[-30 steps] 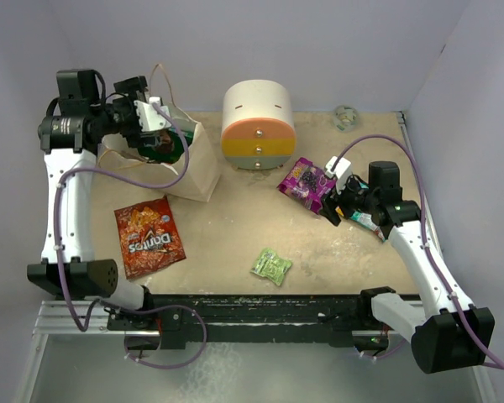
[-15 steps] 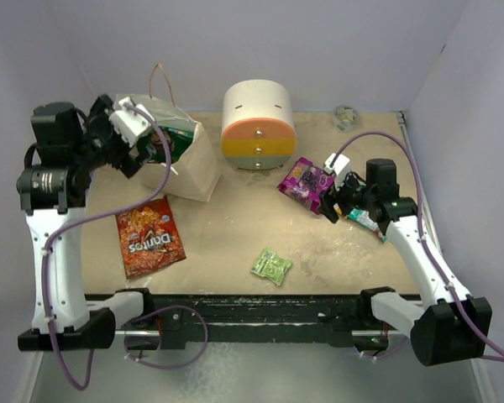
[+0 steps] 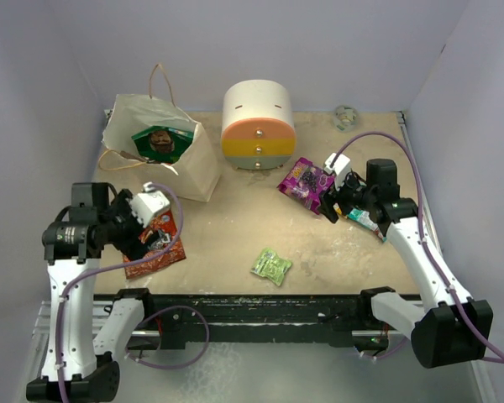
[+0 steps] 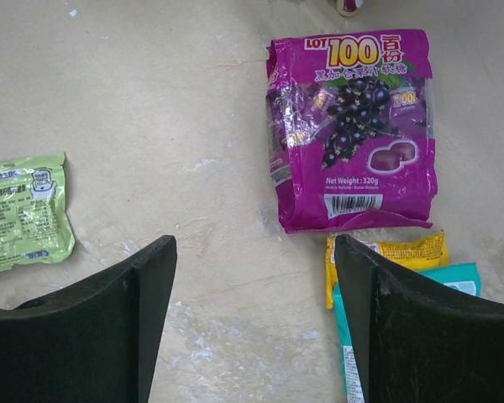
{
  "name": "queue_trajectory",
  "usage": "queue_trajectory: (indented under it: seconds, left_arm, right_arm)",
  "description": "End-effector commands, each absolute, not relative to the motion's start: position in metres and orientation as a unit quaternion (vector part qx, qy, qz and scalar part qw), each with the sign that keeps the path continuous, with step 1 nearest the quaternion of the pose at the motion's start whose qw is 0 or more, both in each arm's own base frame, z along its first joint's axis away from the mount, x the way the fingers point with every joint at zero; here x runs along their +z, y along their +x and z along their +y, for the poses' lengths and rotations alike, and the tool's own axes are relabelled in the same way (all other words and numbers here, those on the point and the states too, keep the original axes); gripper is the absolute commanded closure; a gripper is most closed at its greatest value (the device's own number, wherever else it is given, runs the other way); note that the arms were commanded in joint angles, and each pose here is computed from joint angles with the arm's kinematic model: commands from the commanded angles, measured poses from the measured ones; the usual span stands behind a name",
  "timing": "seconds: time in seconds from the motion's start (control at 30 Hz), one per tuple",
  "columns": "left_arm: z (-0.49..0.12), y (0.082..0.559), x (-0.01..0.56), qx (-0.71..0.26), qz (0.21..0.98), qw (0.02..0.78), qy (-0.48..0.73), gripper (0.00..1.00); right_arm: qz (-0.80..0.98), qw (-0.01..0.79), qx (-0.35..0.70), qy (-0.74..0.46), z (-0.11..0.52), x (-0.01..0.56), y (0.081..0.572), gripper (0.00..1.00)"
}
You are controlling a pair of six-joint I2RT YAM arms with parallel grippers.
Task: Place the snacks into the paper bag
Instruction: Pick up the snack from the center of the board.
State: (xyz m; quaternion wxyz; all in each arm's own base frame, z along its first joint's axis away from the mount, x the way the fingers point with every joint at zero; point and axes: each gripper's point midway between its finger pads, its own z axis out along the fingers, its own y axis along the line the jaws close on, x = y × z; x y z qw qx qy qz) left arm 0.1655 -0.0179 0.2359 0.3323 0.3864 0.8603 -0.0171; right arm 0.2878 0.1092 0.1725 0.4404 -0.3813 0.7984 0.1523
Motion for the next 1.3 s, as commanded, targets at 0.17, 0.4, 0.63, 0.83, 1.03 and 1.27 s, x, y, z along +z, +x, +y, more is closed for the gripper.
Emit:
queue_trajectory:
  seconds: [0.17,0.4,0.63,0.83,1.03,1.27]
  left_arm:
    - [-0.012,0.159,0.142,-0.029,0.830,0.251,0.498,0.02]
    - [-0.004,0.182,0.098,-0.011,0.811,0.236,0.535,0.02]
    - [-0.009,0.195,0.059,0.002,0.797,0.217,0.563,0.03]
    - [-0.017,0.185,0.029,0.008,0.786,0.178,0.593,0.03]
    - [-0.011,0.182,0.013,0.012,0.780,0.152,0.607,0.05]
    - [-0.005,0.178,0.002,0.018,0.773,0.130,0.621,0.17]
  right_arm:
    - [0.784,0.459,0.148,-0.391,0.112,0.185,0.289,0.22]
    - [0.786,0.456,0.139,-0.392,0.108,0.181,0.289,0.21]
    - [0.792,0.450,0.127,-0.392,0.104,0.177,0.292,0.20]
    - [0.789,0.456,0.122,-0.392,0.103,0.179,0.292,0.20]
    - [0.791,0.453,0.123,-0.392,0.103,0.177,0.292,0.19]
    - [0.791,0.452,0.126,-0.393,0.104,0.176,0.290,0.19]
